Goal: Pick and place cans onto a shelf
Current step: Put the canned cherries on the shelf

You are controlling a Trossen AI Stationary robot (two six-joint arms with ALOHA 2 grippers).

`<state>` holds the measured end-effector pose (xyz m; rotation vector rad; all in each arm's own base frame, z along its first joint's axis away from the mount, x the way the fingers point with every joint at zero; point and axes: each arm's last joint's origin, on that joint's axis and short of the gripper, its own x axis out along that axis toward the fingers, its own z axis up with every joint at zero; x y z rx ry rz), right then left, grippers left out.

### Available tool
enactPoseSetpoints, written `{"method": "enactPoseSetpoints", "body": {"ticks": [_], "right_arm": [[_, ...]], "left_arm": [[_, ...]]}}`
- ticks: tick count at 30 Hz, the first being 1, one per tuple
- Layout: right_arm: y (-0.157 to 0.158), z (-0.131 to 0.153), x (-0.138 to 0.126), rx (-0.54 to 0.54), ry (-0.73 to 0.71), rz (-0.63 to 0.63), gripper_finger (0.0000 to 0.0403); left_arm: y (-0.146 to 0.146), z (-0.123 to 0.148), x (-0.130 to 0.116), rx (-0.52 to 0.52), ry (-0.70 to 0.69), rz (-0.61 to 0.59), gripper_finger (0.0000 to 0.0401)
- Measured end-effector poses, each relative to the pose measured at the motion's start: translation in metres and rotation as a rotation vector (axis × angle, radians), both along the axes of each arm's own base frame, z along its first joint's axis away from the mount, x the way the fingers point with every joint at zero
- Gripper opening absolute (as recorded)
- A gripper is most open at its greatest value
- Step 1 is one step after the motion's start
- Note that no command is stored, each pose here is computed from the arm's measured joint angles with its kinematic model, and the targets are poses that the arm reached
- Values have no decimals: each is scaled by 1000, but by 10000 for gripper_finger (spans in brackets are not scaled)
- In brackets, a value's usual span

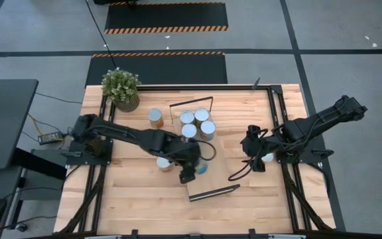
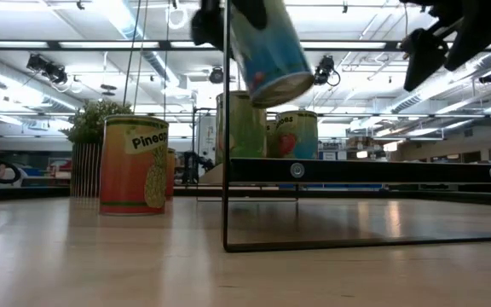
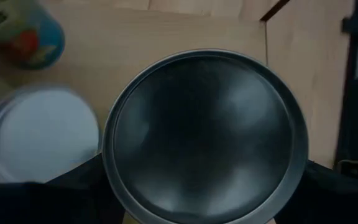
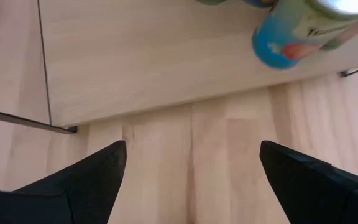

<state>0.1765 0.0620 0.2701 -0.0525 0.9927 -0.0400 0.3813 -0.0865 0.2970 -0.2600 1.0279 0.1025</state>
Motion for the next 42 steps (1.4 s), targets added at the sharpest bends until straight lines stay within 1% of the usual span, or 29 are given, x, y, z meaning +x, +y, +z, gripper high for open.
{"method": "enactPoseSetpoints", "body": {"ticks": [2,7,11,14,21,29,33,42], "right_arm": [[0,3,0,-13,-12,5,377],[-1,2,-2,-23,13,6,377],[-2,1,-5,-27,35,1,377],[-1,2,-6,-31,31,13,377],[-2,9,-14,-50,-20,13,377],[-4,13,-17,-37,-57,-2,377],[-3,14,-17,-34,-64,-1,377],[-3,14,-16,-33,-77,6,377]], "left_arm": [[-3,-1,11,30,40,-38,300],[-6,-2,37,95,118,-105,300],[2,-12,55,126,152,-108,300],[11,-19,64,155,153,-99,300],[32,-28,72,198,146,-71,300],[51,-26,78,213,101,-53,300],[57,-32,82,222,113,-64,300],[57,-44,84,234,153,-89,300]]}}
